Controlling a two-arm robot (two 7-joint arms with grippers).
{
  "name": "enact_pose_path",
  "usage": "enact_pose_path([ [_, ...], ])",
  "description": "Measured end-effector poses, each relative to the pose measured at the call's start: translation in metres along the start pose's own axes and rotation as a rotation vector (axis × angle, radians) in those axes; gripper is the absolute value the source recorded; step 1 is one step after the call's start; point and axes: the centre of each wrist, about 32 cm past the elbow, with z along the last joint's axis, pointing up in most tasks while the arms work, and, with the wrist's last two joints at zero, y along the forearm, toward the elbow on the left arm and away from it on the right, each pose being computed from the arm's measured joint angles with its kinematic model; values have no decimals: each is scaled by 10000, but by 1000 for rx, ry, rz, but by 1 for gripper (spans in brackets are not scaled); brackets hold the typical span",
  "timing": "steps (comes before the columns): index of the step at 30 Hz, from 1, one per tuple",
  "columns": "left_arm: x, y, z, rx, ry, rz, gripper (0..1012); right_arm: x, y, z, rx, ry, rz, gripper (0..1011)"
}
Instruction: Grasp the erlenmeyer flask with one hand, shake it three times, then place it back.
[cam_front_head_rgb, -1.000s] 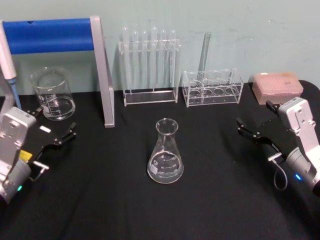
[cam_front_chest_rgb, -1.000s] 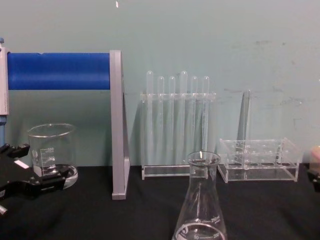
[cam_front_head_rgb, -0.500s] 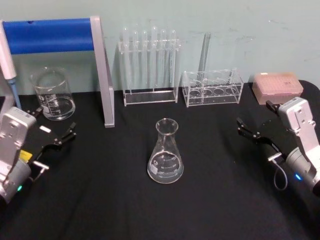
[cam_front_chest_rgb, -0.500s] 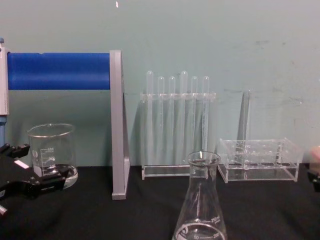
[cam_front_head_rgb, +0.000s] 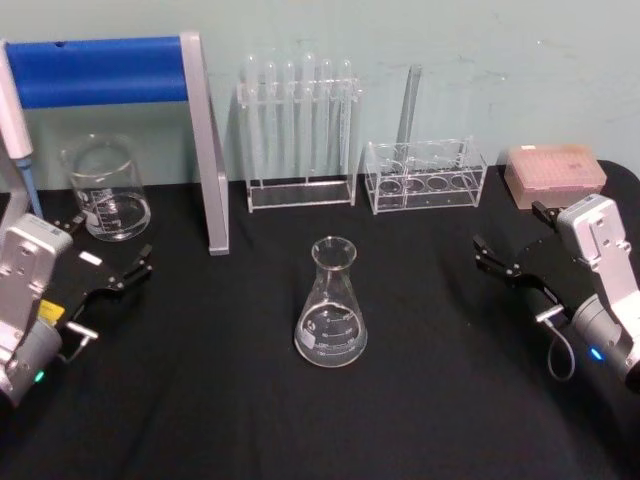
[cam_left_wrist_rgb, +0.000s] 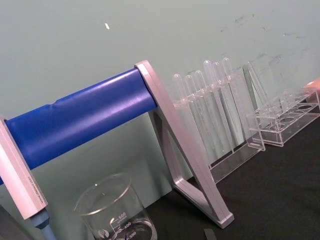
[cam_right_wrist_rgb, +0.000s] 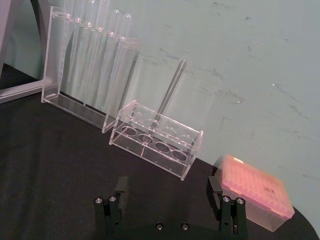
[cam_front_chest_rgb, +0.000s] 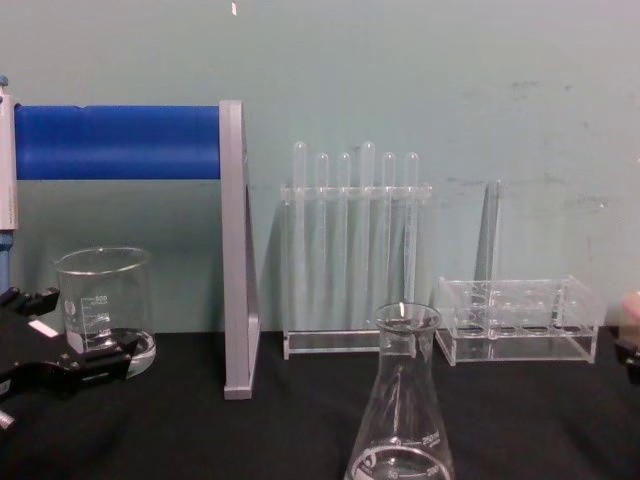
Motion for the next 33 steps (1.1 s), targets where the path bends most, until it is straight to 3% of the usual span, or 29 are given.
enact_pose_path([
  [6,0,0,0,0,0,0,1001,-2,-4,-5,3,11,6,1003],
  [18,0,0,0,0,0,0,1001,-27,-127,10,42,155,97,1002],
  [33,0,0,0,0,0,0,1001,-278,-275,62,112,281,297,1003],
])
